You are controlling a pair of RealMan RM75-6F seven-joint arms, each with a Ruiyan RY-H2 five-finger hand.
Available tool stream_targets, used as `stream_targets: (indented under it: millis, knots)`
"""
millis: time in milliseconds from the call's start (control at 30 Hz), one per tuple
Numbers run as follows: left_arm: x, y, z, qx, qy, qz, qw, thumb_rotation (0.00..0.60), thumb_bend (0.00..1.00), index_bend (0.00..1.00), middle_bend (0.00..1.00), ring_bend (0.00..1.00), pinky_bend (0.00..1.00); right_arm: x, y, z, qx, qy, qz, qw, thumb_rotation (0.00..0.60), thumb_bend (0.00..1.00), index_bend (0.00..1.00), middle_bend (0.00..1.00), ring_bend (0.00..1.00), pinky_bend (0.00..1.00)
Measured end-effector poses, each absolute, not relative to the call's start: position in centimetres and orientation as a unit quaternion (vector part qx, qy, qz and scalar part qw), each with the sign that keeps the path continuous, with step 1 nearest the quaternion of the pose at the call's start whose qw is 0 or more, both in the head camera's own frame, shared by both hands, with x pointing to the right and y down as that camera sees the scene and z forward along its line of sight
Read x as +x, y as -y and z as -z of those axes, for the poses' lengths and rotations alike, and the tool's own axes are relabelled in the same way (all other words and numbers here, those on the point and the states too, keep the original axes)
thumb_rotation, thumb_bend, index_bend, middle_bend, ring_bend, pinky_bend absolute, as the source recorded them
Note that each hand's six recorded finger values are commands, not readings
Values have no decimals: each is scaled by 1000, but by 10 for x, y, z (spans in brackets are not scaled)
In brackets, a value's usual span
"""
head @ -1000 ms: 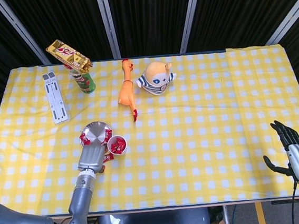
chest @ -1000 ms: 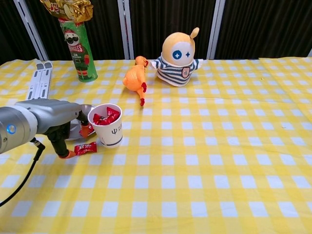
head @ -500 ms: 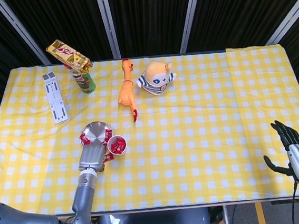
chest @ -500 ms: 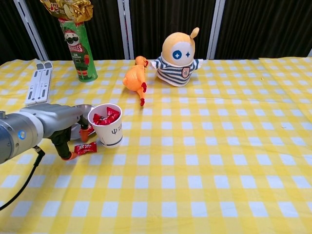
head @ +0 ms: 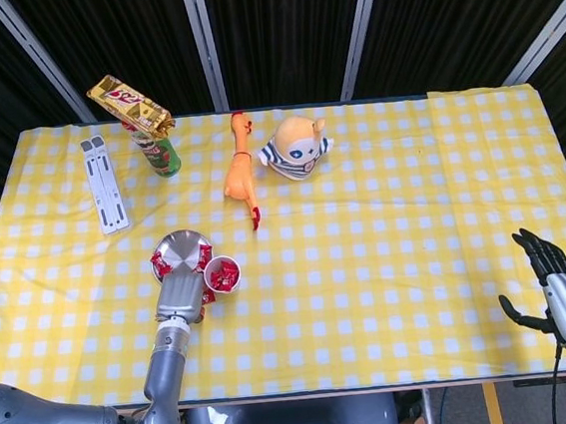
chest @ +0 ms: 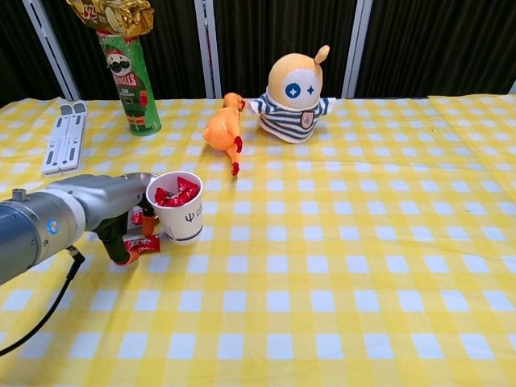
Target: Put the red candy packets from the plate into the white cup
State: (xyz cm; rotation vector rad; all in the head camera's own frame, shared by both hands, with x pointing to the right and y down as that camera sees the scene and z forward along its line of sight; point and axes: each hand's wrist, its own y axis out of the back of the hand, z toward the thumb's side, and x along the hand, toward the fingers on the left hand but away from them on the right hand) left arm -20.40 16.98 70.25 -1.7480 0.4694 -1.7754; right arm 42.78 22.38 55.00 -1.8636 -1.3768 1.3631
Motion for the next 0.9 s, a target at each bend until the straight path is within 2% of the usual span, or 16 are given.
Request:
stream_targets:
  millis: [333,533,900]
  knots:
    - [-205,-170,-706,-655,-175,673,295,600,452,472,1000,1000,1000,428,-224,-550,-676,500,-493,225,600,409,0,0,0,0]
    - [-204,-170,-705,-658,-178,670,294,600,457,487,1000,1000,1000,428,-225,-550,-675,501,-493,225,600,409,0,0,0,0]
    - [-208,-165,-684,-666,-189,655,302,600,456,493,1000,1000,1000,429,-224,-549,-674,503,-493,225,600,408,0,0,0,0]
